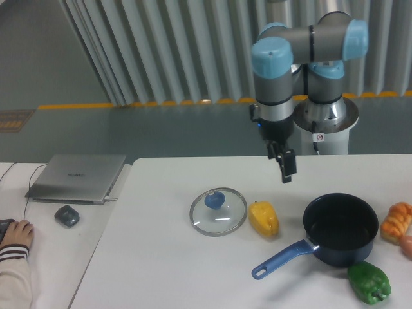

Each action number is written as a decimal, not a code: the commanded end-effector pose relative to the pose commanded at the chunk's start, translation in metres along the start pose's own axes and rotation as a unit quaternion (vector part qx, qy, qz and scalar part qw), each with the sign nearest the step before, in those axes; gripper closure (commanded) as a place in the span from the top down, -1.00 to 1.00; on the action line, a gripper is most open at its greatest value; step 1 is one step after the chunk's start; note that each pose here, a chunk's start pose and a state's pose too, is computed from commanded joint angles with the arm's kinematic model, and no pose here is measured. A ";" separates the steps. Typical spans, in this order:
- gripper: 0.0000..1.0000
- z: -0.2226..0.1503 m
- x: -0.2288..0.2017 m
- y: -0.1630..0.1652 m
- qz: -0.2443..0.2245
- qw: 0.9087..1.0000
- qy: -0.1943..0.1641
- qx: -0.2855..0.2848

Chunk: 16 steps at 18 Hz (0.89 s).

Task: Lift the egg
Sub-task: 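Move the gripper across the table toward the brown egg beside the bread roll, then lower the open gripper down over the brown egg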

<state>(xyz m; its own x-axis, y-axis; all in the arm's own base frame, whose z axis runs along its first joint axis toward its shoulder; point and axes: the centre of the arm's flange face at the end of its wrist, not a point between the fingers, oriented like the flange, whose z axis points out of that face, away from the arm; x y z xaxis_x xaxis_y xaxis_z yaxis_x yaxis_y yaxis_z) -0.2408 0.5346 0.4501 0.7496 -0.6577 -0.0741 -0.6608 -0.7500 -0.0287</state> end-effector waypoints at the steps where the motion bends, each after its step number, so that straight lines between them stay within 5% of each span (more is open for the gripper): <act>1: 1.00 0.002 -0.002 0.002 0.013 1.000 0.000 -0.004; 10: 1.00 0.030 -0.045 0.089 0.155 0.986 0.024 -0.055; 16: 1.00 0.044 -0.086 0.126 0.185 0.981 0.003 -0.061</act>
<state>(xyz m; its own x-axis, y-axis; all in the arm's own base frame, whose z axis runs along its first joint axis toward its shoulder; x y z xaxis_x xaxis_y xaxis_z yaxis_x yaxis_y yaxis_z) -0.3901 0.4994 0.4084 0.4597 -0.8866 -0.0516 -0.8787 -0.4625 0.1178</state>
